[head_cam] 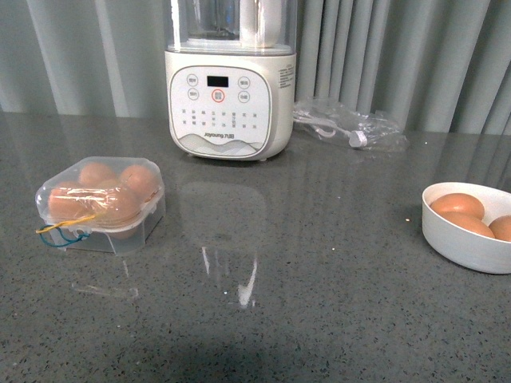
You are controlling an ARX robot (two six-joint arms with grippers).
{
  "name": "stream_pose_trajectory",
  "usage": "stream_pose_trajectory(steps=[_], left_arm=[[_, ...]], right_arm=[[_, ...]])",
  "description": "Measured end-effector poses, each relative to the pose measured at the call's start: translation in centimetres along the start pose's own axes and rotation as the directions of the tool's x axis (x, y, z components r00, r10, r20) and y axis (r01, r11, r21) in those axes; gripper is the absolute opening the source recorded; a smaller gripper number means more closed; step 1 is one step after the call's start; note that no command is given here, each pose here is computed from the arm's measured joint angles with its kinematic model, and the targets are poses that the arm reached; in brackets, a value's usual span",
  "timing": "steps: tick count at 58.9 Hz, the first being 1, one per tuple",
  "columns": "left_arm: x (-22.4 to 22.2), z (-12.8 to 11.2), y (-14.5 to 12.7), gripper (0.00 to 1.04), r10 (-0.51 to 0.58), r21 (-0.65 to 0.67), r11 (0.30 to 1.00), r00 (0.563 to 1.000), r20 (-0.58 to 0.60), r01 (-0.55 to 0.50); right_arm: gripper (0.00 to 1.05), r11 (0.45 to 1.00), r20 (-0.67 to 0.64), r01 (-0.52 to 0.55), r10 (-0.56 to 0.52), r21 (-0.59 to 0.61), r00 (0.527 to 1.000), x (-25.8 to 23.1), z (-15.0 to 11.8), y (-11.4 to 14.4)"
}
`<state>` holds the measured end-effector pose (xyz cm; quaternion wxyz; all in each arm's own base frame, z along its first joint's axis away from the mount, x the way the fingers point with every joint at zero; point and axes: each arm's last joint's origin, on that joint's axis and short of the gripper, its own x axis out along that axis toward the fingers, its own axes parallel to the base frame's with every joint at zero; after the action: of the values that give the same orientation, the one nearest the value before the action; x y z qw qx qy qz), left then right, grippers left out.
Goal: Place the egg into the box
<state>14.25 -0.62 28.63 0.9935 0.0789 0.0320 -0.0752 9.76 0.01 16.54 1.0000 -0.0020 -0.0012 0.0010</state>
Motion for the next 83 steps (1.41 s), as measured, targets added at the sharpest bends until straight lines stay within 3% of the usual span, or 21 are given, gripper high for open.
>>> stream_pose_trajectory(steps=[15, 21, 48, 83], left_arm=[[-0.8, -1.7, 0.6, 0.96, 0.043, 0.009, 0.999, 0.999, -0.003, -0.043], [-0.9, -3.3, 0.1, 0.78, 0.156, -0.088, 0.985, 0.987, 0.047, -0.152], [-1.9, -8.3, -1.0, 0.03, 0.156, -0.157, 0.977, 0.987, 0.043, -0.148], [-3.4, -11.5, -1.7, 0.04, 0.152, -0.163, 0.976, 0.988, 0.022, -0.147]], right_arm=[[0.97, 1.0, 0.0, 0.0, 0.0, 0.0, 1.0, 0.0, 0.0, 0.0], [0.97, 1.0, 0.0, 0.001, -0.001, 0.0, 1.0, 0.0, 0.0, 0.0], [0.97, 1.0, 0.0, 0.0, 0.0, 0.0, 1.0, 0.0, 0.0, 0.0], [0.97, 1.0, 0.0, 0.0, 0.0, 0.0, 1.0, 0.0, 0.0, 0.0]])
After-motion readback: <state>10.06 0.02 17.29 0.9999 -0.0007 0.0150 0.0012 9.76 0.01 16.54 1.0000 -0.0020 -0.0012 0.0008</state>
